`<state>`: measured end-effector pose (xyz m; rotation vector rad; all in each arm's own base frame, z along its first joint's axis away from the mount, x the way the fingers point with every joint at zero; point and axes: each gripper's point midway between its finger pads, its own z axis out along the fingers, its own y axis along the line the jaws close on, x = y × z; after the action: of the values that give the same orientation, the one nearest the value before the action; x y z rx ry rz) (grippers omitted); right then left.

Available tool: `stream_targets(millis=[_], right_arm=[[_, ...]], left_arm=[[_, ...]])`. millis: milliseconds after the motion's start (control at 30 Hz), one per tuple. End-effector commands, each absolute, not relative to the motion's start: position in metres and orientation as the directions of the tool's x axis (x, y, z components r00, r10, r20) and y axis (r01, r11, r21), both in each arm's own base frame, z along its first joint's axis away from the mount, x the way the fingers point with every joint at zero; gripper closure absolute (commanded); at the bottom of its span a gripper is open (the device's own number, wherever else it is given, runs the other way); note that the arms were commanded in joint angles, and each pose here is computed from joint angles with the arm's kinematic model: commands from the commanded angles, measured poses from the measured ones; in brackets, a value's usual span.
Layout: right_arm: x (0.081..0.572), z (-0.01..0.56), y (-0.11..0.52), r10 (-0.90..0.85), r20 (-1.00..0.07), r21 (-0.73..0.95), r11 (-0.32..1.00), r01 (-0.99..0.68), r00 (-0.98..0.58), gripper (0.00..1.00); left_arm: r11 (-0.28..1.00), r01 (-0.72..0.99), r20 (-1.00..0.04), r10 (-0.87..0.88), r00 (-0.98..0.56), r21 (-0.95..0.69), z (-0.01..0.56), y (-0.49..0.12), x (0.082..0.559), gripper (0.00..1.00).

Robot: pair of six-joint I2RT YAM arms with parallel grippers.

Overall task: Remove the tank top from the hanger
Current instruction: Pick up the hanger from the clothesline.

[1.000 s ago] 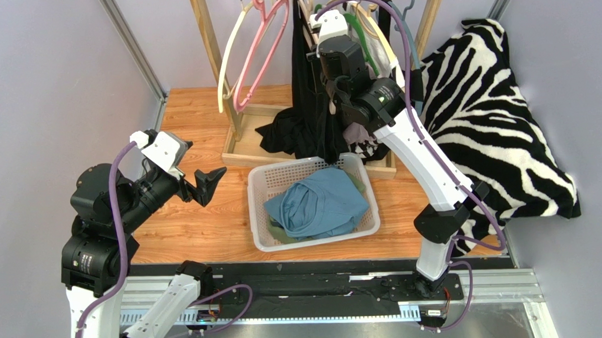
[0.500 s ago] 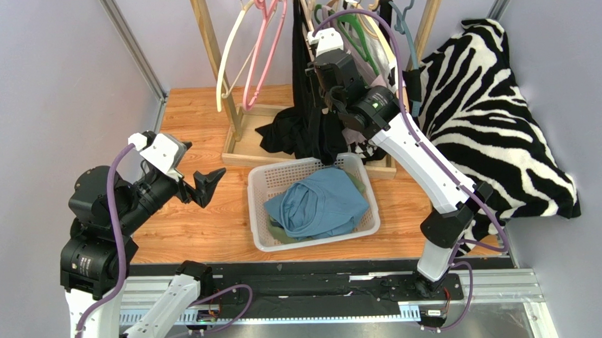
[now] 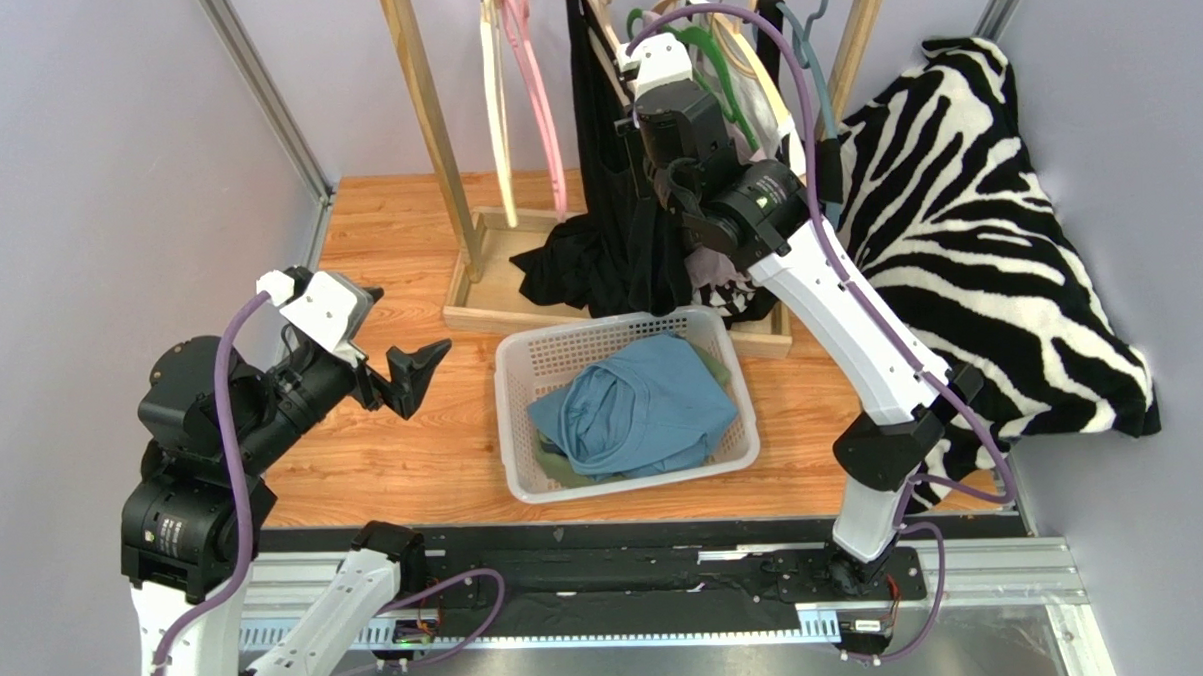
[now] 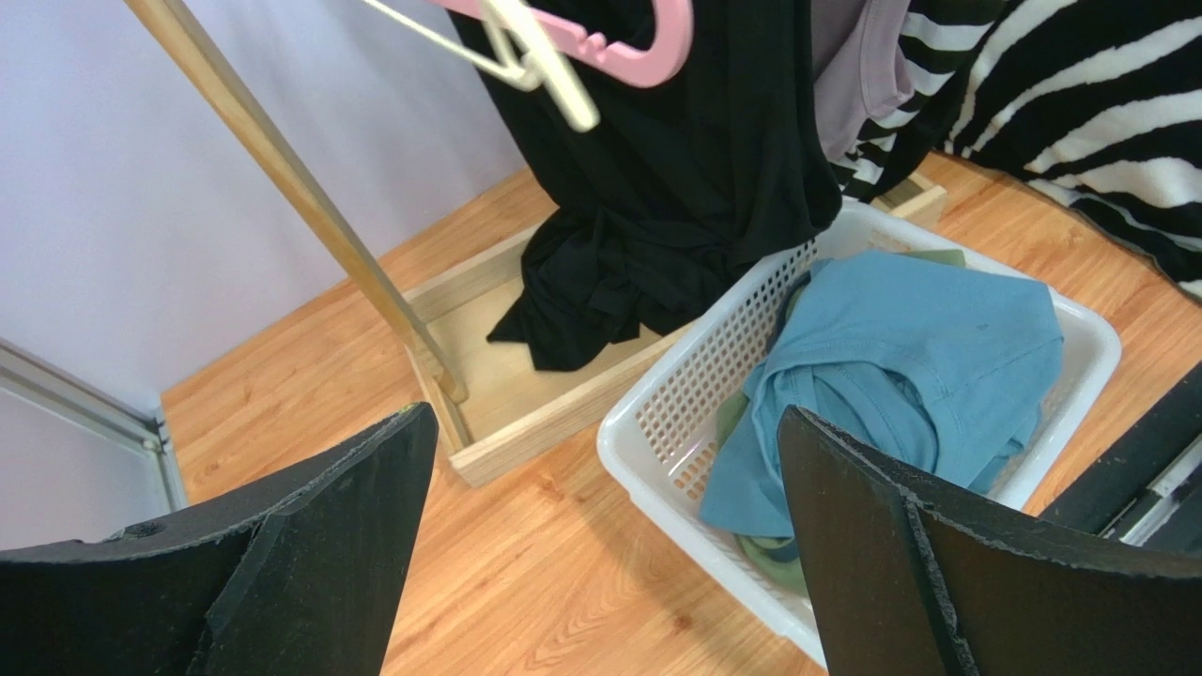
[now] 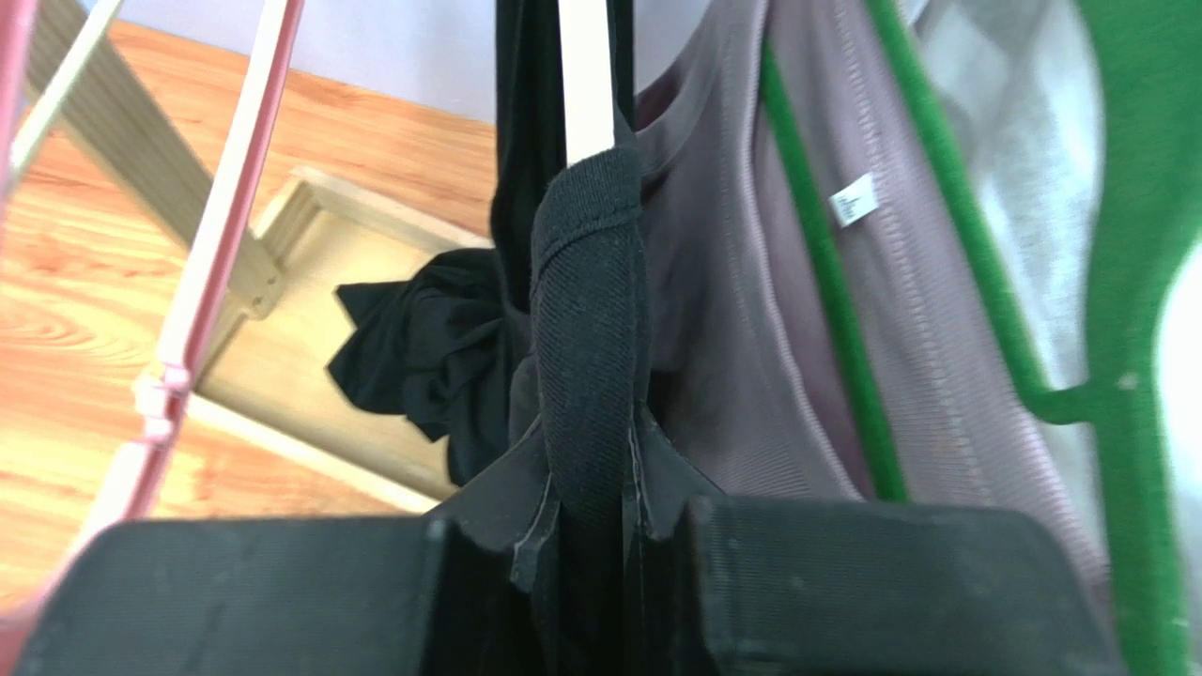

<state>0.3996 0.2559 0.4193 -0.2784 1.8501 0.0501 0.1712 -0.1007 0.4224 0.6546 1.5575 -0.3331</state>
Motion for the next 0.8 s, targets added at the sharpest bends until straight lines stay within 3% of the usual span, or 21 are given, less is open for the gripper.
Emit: stream_targets(millis=[0,233,400,633,767], right_arm=[[0.387,0.546,0.222,0.073,-0.994,0.063,0.99,-0.123,0.079,1.0],[0.356,0.532,0.204,0.083,-0.995,0.073,0.983,-0.168,0.055,1.0],[0.328,0.466,0.208,0.03,-0.989,0.068,0.961,-0.267,-0.146,1.0],[0.266,0.421,0.194,-0.03,-0.949,0.105,0.909,-0.405,-0.313,1.0],[0.209,0.447,0.168,0.041,-0.968,0.168,0.842,-0.512,-0.249,1.0]], left_arm=[[0.794,0.579,-0.978,0.209,0.023,0.183,0.425,-0.099,0.171,0.01],[0.794,0.581,-0.978,0.208,0.02,0.181,0.424,-0.099,0.172,0.01],[0.79,0.586,-0.979,0.204,0.024,0.179,0.426,-0.101,0.171,0.01],[0.787,0.59,-0.98,0.197,0.036,0.18,0.432,-0.101,0.167,0.01],[0.785,0.593,-0.98,0.197,0.035,0.179,0.433,-0.102,0.167,0.01]])
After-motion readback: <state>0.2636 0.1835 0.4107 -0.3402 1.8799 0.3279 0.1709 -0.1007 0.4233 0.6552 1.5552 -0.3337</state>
